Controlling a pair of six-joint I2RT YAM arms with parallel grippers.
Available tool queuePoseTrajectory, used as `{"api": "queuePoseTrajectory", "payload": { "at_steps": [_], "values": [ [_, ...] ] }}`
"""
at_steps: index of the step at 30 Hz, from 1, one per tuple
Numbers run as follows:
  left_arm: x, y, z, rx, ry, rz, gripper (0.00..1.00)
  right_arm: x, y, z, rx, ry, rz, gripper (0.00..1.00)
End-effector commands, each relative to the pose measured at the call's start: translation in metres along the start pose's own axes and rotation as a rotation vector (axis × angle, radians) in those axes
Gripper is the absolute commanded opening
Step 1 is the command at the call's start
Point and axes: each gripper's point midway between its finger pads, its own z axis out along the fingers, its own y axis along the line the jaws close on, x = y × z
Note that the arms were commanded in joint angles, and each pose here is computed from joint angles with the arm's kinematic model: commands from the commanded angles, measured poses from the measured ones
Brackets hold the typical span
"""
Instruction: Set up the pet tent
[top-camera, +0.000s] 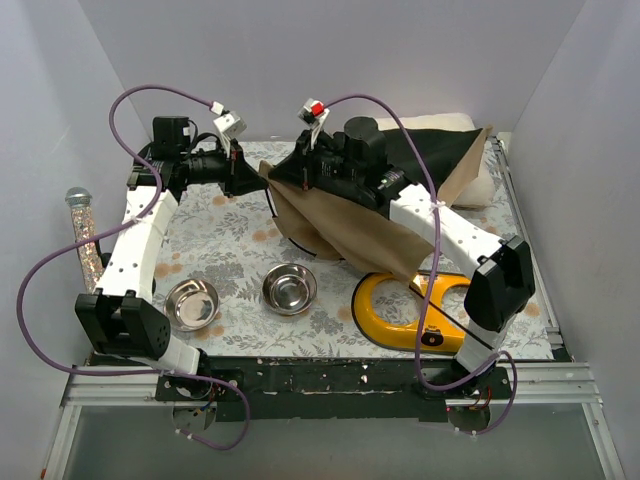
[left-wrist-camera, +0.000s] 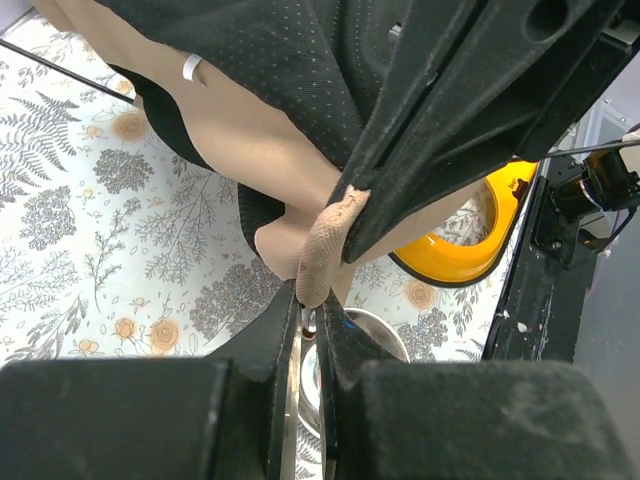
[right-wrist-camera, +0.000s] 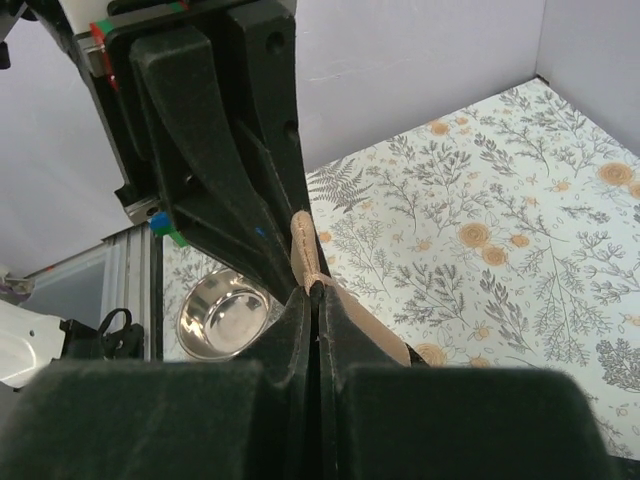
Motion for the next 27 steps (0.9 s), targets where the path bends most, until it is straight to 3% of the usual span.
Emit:
{"api": "queuePoseTrajectory", "payload": {
  "at_steps": [1,5,9,15,19,22,27],
  "values": [
    [-0.041,-0.010,-0.011,-0.028,-0.085,0.115,0.00,-0.028,0.052,-0.017,-0.144,-0.046,-0.082,0.01],
    [-0.063,-0.023,-0.018,-0.030,-0.178,0.165,0.02,-0.052,0.050,-0.015,-0.124,-0.105,-0.139,0.01],
    [-0.082,-0.034,-0.033,-0.076,-0.292,0.138,0.57,-0.107,0.044,-0.022,-0.079,-0.225,-0.189,0.01],
    [-0.125,-0.026,-0.090,-0.225,-0.563,0.116,0.94,-0.186,0.049,-0.052,-0.036,-0.426,-0.303,0.01],
    [-0.133,-0.021,-0.109,-0.298,-0.610,0.152,0.98,-0.219,0.058,-0.066,-0.036,-0.525,-0.347,0.01],
    [-0.120,-0.023,-0.107,-0.288,-0.550,0.157,0.98,-0.238,0.066,-0.074,-0.050,-0.596,-0.339,0.01],
    [-0.078,-0.053,-0.091,-0.124,-0.420,0.099,0.98,-0.256,0.073,-0.078,-0.067,-0.667,-0.339,0.01]
  ]
}}
